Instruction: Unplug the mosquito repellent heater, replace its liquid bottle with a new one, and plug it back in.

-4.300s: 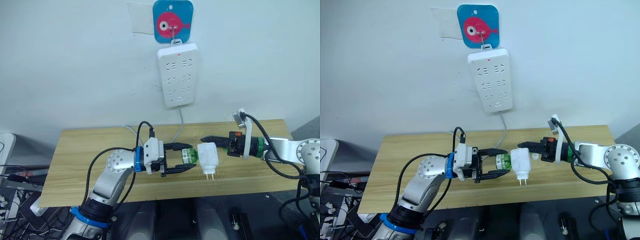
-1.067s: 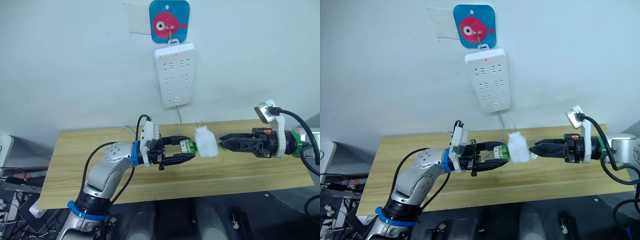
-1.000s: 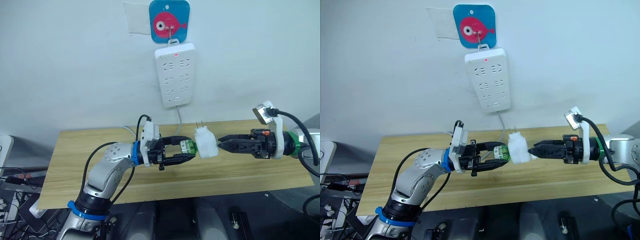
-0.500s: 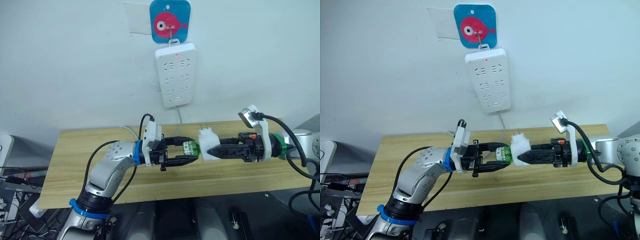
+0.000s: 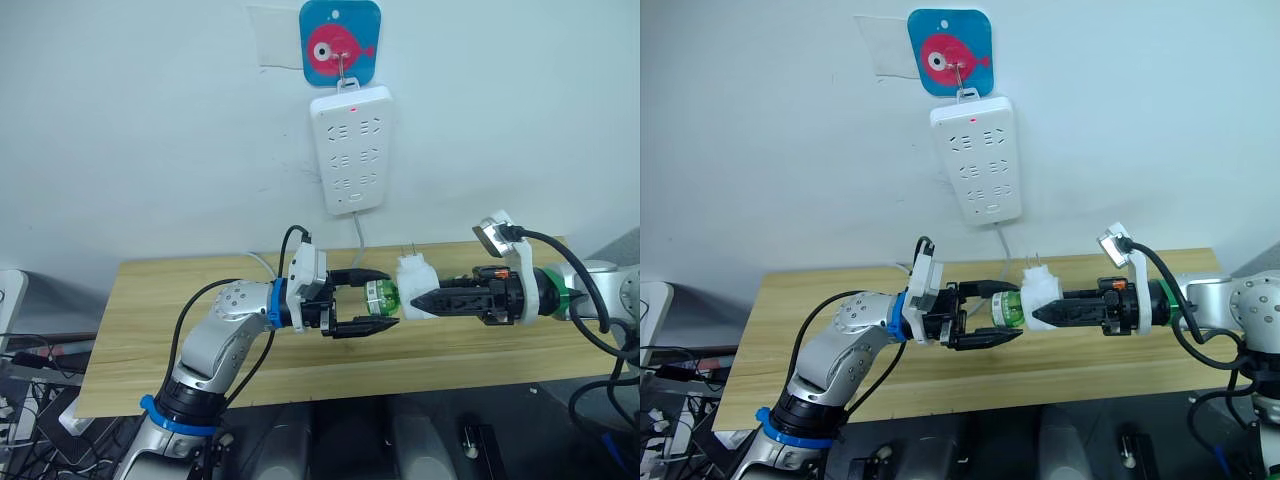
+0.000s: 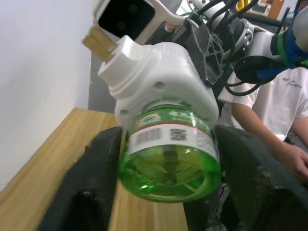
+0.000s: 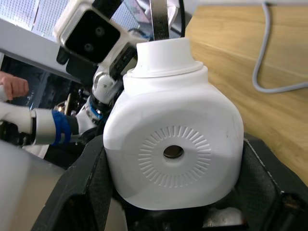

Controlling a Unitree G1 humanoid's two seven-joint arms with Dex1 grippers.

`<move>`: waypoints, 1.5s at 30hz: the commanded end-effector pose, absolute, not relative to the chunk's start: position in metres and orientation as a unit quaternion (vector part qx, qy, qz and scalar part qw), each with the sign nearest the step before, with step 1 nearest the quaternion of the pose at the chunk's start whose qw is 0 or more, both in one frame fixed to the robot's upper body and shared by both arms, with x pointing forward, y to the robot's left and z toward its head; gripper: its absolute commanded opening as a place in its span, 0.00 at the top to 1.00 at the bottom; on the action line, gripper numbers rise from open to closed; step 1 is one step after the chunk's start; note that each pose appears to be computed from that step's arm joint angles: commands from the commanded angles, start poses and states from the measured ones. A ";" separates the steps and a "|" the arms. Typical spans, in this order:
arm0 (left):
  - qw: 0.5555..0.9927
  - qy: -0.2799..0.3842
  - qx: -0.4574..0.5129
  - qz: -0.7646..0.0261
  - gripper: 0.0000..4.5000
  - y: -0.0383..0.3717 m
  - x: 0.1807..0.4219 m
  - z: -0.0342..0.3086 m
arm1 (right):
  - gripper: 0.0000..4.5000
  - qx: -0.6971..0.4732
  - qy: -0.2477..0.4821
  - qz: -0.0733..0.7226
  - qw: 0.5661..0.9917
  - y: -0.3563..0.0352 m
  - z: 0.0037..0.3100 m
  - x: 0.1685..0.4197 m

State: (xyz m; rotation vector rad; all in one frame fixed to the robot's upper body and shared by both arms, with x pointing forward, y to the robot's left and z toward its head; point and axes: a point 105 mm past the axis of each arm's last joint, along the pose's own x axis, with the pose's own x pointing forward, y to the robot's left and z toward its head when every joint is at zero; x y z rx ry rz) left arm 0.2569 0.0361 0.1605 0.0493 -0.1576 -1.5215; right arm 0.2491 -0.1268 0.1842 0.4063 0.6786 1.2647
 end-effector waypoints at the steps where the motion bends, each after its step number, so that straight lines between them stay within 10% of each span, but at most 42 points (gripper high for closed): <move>1: 0.730 -0.075 0.051 -0.677 0.00 0.038 0.263 0.165 | 0.33 0.186 0.276 0.551 0.765 -0.132 0.190 0.256; 19: 0.728 -0.147 0.372 -0.556 0.00 0.032 0.289 0.147 | 0.33 0.176 0.299 0.415 0.841 -0.109 0.167 0.260; 33: 0.716 -0.153 0.403 -0.549 0.00 0.022 0.295 0.141 | 0.33 0.207 0.307 0.398 0.839 -0.093 0.172 0.255; 41: 0.723 -0.150 0.405 -0.539 0.48 0.021 0.299 0.144 | 0.33 0.209 0.306 0.385 0.845 -0.093 0.171 0.258; 45: 0.723 -0.145 0.407 -0.539 0.50 0.022 0.299 0.141 | 0.33 0.208 0.306 0.383 0.846 -0.091 0.170 0.257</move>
